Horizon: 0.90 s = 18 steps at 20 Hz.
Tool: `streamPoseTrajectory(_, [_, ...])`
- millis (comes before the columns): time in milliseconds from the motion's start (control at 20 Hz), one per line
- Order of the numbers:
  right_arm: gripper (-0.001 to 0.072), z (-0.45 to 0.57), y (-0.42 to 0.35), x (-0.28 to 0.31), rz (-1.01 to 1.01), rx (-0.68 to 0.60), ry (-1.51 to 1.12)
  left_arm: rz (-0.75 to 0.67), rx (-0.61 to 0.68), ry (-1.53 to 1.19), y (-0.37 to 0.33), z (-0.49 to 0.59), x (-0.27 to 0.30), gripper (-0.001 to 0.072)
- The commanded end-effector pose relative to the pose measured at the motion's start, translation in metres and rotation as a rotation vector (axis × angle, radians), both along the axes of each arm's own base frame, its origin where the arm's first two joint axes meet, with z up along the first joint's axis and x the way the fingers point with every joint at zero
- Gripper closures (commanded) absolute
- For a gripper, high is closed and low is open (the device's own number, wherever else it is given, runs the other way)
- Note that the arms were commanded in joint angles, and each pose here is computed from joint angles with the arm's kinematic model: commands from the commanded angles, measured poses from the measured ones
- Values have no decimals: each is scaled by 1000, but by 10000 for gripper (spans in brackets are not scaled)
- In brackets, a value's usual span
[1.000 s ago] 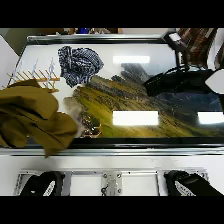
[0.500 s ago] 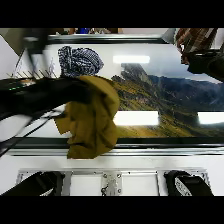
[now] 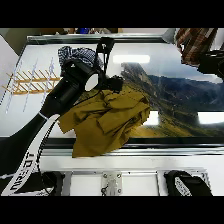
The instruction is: Fold the clothes and pants, and hang the long-sleeved shirts on hangers.
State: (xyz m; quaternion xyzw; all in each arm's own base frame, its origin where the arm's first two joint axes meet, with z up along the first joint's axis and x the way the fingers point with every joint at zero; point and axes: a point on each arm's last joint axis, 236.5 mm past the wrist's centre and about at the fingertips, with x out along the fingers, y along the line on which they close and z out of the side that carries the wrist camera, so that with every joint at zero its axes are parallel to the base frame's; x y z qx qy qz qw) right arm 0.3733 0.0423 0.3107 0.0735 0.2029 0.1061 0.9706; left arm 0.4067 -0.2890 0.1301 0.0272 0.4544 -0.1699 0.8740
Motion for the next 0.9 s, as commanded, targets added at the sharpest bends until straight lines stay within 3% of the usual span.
streamPoseTrajectory(0, [690, -13, 1, -4, 13, -8, 56, 56, -58, 99, 27, -47, 24, -13])
streamPoseTrajectory(200, [690, -38, 7, -15, 48, -18, 169, -53, -357, 183, 6, -78, 60, -13])
streamPoseTrajectory(250, [690, -43, 8, -17, 56, -20, 190, -83, -394, 197, 3, -85, 68, 39])
streamPoseTrajectory(300, [690, -48, 9, -18, 63, -22, 212, -111, -405, 210, 1, -95, 76, 98])
streamPoseTrajectory(550, [690, -65, 12, -21, 84, -19, 284, -187, -348, 390, 4, -164, 84, 97])
streamPoseTrajectory(850, [690, -74, 18, -13, 103, 11, 315, -338, -302, 579, -17, -191, 50, 97])
